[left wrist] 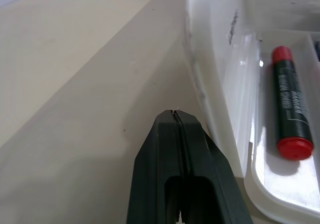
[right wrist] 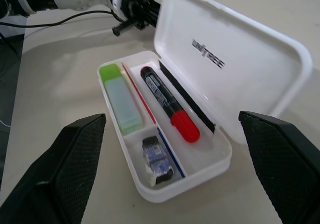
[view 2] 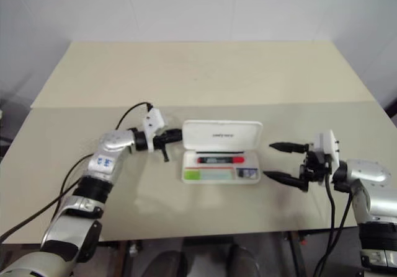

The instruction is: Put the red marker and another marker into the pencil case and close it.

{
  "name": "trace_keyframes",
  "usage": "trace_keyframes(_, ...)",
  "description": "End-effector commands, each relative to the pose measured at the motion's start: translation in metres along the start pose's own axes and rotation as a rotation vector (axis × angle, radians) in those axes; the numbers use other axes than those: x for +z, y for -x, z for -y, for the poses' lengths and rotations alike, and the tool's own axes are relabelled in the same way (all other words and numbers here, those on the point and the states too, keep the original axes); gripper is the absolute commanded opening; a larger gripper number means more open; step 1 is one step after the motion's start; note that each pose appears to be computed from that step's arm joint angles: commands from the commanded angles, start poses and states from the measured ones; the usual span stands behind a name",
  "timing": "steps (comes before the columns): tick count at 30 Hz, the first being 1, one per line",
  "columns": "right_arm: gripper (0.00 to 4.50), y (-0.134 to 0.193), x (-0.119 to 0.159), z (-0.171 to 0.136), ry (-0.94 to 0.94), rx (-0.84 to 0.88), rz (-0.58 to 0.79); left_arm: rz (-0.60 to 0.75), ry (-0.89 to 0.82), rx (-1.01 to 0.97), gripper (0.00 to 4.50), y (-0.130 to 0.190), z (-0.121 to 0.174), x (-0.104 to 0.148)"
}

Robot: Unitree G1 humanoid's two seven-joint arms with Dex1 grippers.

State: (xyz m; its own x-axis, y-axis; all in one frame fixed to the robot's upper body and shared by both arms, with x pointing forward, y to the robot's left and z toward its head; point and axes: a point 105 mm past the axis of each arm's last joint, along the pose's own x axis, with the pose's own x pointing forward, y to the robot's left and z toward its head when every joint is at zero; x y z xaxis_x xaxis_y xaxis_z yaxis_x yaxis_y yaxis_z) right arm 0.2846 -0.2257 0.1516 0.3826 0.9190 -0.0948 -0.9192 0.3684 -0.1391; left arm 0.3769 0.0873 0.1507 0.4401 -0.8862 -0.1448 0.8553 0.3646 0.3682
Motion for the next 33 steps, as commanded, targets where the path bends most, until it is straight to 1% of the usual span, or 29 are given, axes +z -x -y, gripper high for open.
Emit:
trace_keyframes(1, 4.50, 0.010, 0.007, 0.004, 0.028, -0.024, -0.004, 0.044, -0.100, -0.046, 0.04, -0.007, 0.005, 0.022)
trace_keyframes(4, 4.50, 0.011, 0.005, 0.003, 0.016, -0.028, -0.009, 0.071, -0.139, -0.077, 0.04, -0.015, 0.011, 0.033)
trace_keyframes(8, 4.50, 0.012, 0.004, 0.001, 0.011, -0.032, -0.010, 0.092, -0.160, -0.119, 0.04, -0.020, 0.019, 0.042)
trace_keyframes(12, 4.50, 0.017, 0.006, 0.002, -0.002, -0.056, -0.017, 0.074, -0.173, -0.214, 0.04, -0.022, 0.034, 0.044)
trace_keyframes(16, 4.50, 0.027, 0.008, 0.004, -0.015, -0.064, -0.066, 0.007, -0.156, -0.342, 0.04, -0.020, 0.057, 0.036)
trace_keyframes(18, 4.50, 0.033, 0.007, 0.006, -0.006, -0.061, -0.106, -0.057, -0.153, -0.394, 0.04, -0.016, 0.067, 0.027)
trace_keyframes(20, 4.50, 0.036, 0.006, 0.008, -0.007, -0.067, -0.128, -0.102, -0.146, -0.403, 0.04, -0.015, 0.070, 0.021)
trace_keyframes(23, 4.50, 0.035, 0.005, 0.010, -0.001, -0.063, -0.152, -0.205, -0.108, -0.423, 0.04, -0.013, 0.079, 0.004)
trace_keyframes(24, 4.50, 0.034, 0.003, 0.009, 0.005, -0.055, -0.175, -0.253, -0.116, -0.437, 0.04, -0.011, 0.082, -0.003)
trace_keyframes(26, 4.50, 0.029, 0.001, 0.003, 0.005, -0.012, -0.215, -0.306, -0.134, -0.418, 0.04, -0.010, 0.082, -0.012)
trace_keyframes(28, 4.50, 0.025, 0.002, -0.001, 0.004, 0.010, -0.222, -0.319, -0.135, -0.395, 0.04, -0.011, 0.080, -0.015)
trace_keyframes(30, 4.50, 0.011, 0.009, -0.005, 0.010, 0.040, -0.182, -0.332, -0.129, -0.397, 0.04, -0.012, 0.081, -0.016)
trace_keyframes(33, 4.50, -0.002, 0.014, -0.008, 0.018, 0.056, -0.161, -0.319, -0.104, -0.400, 0.04, -0.016, 0.083, -0.011)
